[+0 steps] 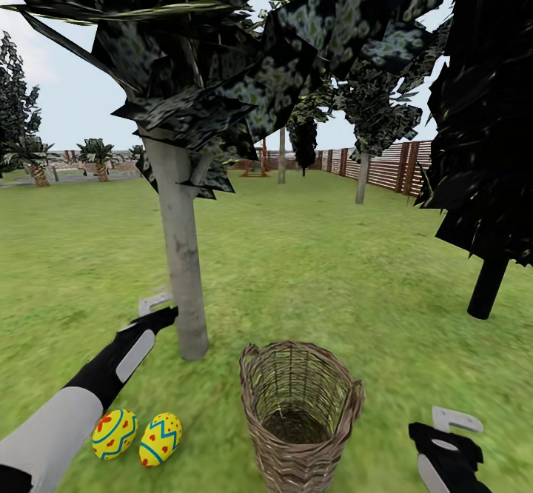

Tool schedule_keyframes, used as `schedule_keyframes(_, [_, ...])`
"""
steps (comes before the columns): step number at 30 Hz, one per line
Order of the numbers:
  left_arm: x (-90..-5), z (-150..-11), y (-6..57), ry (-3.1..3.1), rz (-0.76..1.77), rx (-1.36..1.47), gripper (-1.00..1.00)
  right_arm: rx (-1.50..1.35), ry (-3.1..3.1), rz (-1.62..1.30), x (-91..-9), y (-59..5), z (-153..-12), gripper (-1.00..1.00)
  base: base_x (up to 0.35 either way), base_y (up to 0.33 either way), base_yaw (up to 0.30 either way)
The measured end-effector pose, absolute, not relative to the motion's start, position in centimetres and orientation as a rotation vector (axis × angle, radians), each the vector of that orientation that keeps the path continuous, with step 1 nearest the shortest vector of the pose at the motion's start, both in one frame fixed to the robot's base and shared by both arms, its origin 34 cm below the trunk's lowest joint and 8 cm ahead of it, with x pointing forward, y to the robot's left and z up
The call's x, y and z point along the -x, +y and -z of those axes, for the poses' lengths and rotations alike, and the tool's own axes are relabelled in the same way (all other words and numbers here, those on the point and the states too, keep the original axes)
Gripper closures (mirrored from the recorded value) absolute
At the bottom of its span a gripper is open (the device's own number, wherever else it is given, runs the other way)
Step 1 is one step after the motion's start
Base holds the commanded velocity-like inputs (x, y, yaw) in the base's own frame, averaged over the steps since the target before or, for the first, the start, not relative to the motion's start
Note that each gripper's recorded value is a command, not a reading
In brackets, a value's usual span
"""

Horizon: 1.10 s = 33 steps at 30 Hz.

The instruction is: Take the three Easter eggs out of the wicker basket on the lawn in the garden, then place them on the lawn next to a single tree (choose any tree) so that all three eggs are next to the same tree and none are left in the basket.

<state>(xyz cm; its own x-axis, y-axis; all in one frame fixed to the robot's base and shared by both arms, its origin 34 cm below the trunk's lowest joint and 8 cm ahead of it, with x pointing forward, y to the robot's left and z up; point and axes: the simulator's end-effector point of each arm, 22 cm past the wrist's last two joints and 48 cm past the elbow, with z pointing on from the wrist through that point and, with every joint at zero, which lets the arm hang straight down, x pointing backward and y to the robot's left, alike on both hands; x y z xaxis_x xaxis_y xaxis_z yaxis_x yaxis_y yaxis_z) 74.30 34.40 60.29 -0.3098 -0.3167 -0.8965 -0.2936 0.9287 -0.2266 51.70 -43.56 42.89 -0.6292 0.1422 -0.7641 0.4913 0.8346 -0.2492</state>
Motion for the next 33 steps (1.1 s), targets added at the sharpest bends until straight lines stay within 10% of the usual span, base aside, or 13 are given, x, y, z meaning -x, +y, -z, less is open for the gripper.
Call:
schedule_keyframes(15, [-67.7,-51.4,40.9,2.023,-0.115,0.467,-1.00,-0.463,2.172,0.540,-52.5,-42.6,-43.4,-1.00,0.000,0.000,0.000])
schedule_keyframes(33, [-56.8,-56.3,69.9,1.964,-0.666,0.567,-1.00,-0.354,2.082,0.476,-54.2,-38.5,-44.3,-1.00,0.000,0.000,0.000])
